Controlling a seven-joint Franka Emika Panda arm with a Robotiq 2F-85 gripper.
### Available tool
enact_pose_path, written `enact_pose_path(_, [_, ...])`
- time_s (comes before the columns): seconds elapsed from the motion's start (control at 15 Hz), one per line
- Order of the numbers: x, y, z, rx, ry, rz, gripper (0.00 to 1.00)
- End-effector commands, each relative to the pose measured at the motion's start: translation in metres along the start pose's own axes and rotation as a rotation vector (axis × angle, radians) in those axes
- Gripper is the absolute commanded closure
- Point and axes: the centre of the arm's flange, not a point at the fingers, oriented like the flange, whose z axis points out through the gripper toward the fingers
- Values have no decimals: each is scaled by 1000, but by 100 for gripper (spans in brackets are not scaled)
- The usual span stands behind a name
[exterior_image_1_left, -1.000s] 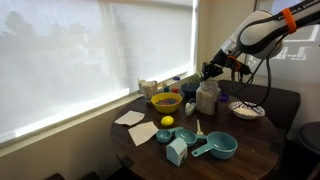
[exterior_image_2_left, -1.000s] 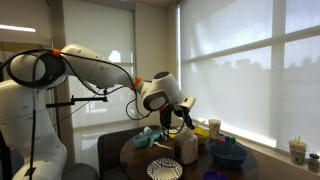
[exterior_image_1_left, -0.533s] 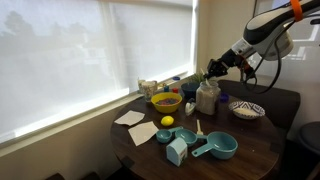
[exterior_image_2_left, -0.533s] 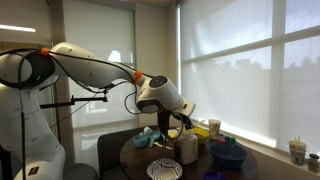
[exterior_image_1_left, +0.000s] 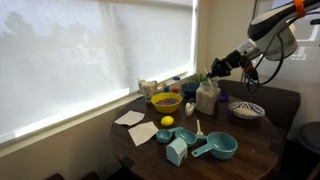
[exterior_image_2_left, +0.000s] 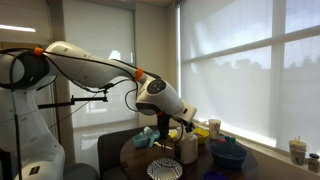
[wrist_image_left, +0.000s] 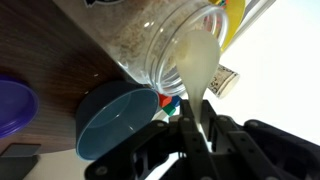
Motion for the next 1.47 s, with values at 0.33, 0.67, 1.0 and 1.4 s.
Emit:
enact_pose_path(0.33, [-6,15,-11,126,102,107,96])
enact_pose_path(0.67, [-7,15,-9,197,123,123,96])
enact_pose_path(1.0, [-9,16,-6,120,123,135,96])
enact_pose_path(1.4, [-8,15,-12,156,141,178,96])
